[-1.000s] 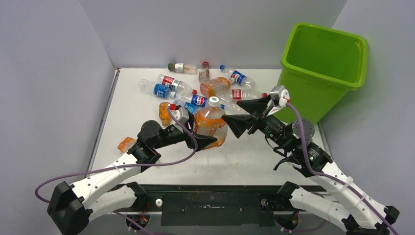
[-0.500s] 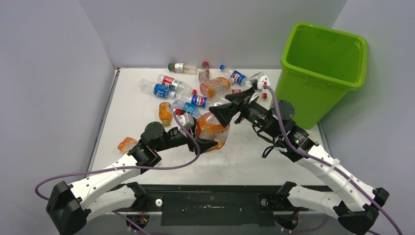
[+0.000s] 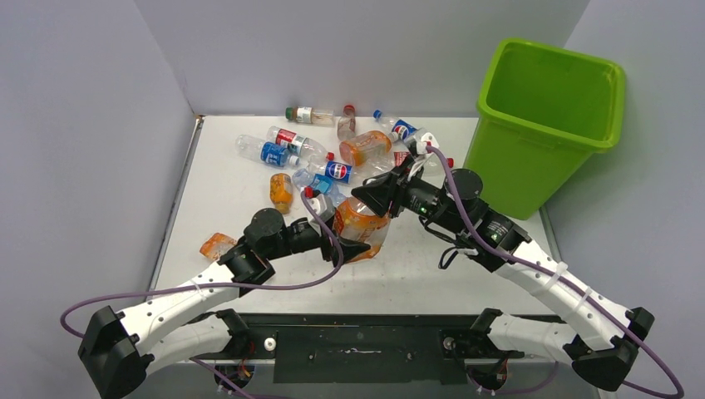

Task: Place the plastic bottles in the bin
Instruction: Place the plastic bottle in the trash bin.

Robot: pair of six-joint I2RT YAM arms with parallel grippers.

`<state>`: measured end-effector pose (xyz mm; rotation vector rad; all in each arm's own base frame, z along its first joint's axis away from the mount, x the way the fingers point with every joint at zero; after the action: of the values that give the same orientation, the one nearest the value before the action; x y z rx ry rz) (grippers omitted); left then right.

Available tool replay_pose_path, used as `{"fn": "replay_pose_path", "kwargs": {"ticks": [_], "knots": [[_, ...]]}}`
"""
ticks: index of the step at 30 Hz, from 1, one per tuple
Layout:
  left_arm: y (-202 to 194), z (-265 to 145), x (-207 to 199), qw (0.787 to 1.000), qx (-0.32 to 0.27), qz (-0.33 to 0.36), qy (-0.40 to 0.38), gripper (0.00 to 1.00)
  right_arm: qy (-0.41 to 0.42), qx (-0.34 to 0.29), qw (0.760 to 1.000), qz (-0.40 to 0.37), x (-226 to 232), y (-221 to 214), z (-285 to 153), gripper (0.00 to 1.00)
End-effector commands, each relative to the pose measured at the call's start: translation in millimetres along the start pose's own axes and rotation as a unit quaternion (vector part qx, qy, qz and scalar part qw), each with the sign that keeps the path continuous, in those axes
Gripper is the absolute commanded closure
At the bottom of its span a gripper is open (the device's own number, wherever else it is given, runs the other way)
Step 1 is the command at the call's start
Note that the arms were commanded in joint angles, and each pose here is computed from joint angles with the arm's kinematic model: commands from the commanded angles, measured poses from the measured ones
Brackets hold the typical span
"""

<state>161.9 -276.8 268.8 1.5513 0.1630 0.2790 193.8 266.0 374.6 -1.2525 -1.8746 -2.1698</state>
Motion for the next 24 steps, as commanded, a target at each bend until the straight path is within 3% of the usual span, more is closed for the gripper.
{"fn": "replay_pose_path", "kwargs": {"ticks": [1,3,5,7,10,11,12,18,24], "knots": [[33,-1,6,0.997,-0.059,0.034,0.026,0.85,-0.018,0.024,0.999,-0.013,-6,-5,3,0.87],[34,-3,6,0.997,-0.060,0.036,0.030,0.76,-0.023,0.022,0.999,-0.017,-6,-3,2,0.94],[36,-5,6,0.997,-0.063,0.038,0.032,0.59,-0.026,0.016,0.999,-0.022,-4,2,-1,0.95],[38,-6,6,0.996,-0.066,0.039,0.037,0.36,-0.031,0.007,0.999,-0.028,-3,10,-4,0.95],[41,-9,6,0.996,-0.071,0.039,0.043,0.21,-0.040,-0.008,0.999,-0.035,1,22,-10,0.95],[43,-10,7,0.996,-0.074,0.038,0.045,0.06,-0.044,-0.011,0.998,-0.037,2,25,-11,0.95],[44,-11,6,0.995,-0.077,0.038,0.046,0.02,-0.047,-0.015,0.998,-0.039,2,28,-13,0.95],[54,-16,7,0.993,-0.096,0.036,0.057,0.04,-0.082,-0.060,0.993,-0.059,5,58,-23,0.95],[64,-28,23,0.984,-0.116,0.027,0.134,0.04,-0.151,-0.203,0.962,-0.107,15,134,-65,0.95]]}}
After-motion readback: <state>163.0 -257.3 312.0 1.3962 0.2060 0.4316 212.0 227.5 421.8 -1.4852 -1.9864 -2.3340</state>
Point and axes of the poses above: each gripper's point midway between its finger pads, its own z axis out along the fingers, its own x axis along the line the jaws close on, y = z × x, the point moved 4 cm from there along -z, back along the fingers, and after that the axes turned 15 degrees about z, right-handed, at the moved point
